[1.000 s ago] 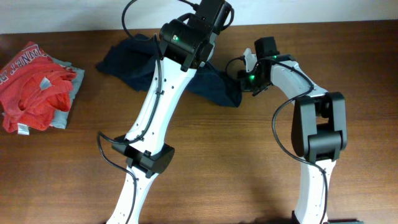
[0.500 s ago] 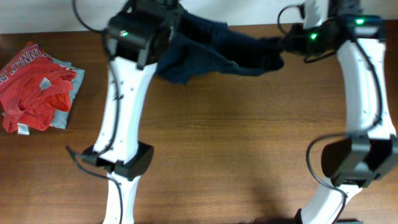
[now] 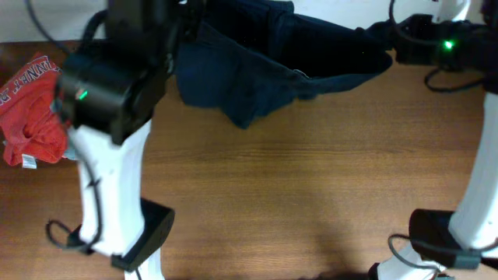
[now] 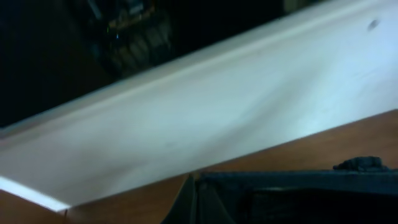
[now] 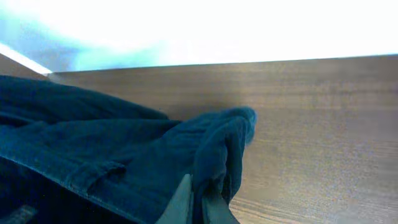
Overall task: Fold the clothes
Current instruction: 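Lift the shirt with both grippers and shake it out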
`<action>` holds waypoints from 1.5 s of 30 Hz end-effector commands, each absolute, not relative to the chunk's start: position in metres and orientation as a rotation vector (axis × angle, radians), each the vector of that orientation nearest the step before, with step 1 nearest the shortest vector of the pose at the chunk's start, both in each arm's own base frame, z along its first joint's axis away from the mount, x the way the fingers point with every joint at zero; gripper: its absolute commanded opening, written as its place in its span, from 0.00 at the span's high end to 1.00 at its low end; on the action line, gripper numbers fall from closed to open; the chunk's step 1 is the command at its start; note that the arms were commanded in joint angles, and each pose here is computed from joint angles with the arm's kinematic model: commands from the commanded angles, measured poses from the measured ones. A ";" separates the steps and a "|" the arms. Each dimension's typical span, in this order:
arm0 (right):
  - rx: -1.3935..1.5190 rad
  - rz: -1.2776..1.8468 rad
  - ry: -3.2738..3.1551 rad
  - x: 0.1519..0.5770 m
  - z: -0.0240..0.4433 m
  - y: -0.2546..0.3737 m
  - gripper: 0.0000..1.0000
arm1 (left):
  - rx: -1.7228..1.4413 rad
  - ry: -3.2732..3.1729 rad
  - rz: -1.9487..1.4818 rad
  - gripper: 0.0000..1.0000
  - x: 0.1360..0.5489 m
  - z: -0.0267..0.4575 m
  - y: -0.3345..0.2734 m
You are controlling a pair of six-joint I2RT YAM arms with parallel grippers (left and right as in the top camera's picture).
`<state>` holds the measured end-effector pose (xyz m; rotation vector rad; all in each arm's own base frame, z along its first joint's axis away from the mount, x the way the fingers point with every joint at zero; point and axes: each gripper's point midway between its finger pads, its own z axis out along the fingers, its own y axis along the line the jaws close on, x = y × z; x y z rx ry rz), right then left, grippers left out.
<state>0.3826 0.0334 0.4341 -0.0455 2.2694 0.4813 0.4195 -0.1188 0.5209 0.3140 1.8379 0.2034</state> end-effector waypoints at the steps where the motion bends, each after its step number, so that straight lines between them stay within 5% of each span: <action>1: 0.076 0.203 2.235 0.352 0.454 -0.011 0.96 | 0.063 1.667 0.340 1.00 0.347 0.596 -0.038; 9: 0.092 0.128 2.156 0.270 0.487 -0.009 0.96 | 0.127 1.608 0.227 1.00 0.294 0.617 -0.036; 17: 0.096 0.129 2.045 0.226 0.512 -0.002 0.96 | 0.202 1.778 0.281 1.00 0.304 0.573 -0.039; 31: 0.180 0.178 2.484 0.373 0.380 -0.025 0.96 | 0.175 2.125 0.542 1.00 0.439 0.439 -0.047; 45: 0.076 0.110 1.903 0.485 0.481 -0.039 0.96 | 0.098 1.676 0.325 1.00 0.525 0.522 -0.055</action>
